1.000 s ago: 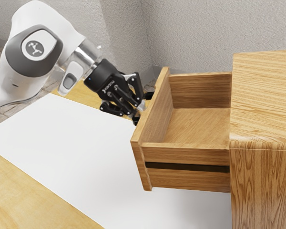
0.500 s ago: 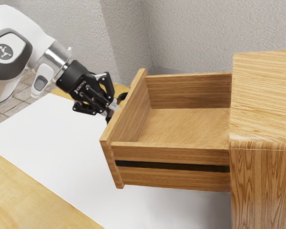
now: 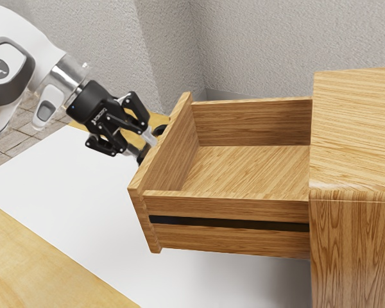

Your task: Pull the drawer handle with one arm to open the drawer

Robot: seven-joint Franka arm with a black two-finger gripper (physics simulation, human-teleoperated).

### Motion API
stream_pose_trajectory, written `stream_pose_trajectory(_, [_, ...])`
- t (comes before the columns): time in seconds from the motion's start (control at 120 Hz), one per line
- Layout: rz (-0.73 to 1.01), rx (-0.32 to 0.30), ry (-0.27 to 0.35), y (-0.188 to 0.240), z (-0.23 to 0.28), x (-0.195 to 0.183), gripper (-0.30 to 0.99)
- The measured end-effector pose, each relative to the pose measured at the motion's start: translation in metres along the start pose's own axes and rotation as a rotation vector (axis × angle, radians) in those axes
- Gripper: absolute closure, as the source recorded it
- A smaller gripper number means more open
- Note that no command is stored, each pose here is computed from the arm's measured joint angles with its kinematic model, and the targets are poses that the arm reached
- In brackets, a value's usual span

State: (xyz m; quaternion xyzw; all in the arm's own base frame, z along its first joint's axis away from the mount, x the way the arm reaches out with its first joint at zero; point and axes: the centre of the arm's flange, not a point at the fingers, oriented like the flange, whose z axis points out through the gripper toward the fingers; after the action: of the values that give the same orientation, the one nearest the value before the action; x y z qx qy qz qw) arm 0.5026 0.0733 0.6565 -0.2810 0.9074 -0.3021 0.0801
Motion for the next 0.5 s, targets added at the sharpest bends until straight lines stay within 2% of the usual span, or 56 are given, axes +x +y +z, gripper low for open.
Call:
stream_pose_trajectory(0.175, [0.018, 0.043, -0.03, 0.002, -0.04, 0.012, 0.41])
stream_pose_trajectory(0.225, [0.036, 0.065, -0.074, -0.001, -0.075, 0.02, 0.4])
stream_pose_trajectory(0.258, [0.072, 0.05, -0.136, -0.016, -0.111, 0.03, 0.39])
stream_pose_trajectory(0.3, [0.116, -0.002, -0.219, -0.043, -0.154, 0.05, 0.38])
stream_pose_trajectory(0.35, [0.089, -0.11, -0.281, -0.065, -0.177, 0.061, 0.35])
stream_pose_trajectory(0.433, [-0.13, -0.304, -0.293, -0.07, -0.148, 0.044, 0.23])
stream_pose_trajectory(0.5, [-0.341, -0.381, -0.274, -0.056, -0.124, 0.022, 0.17])
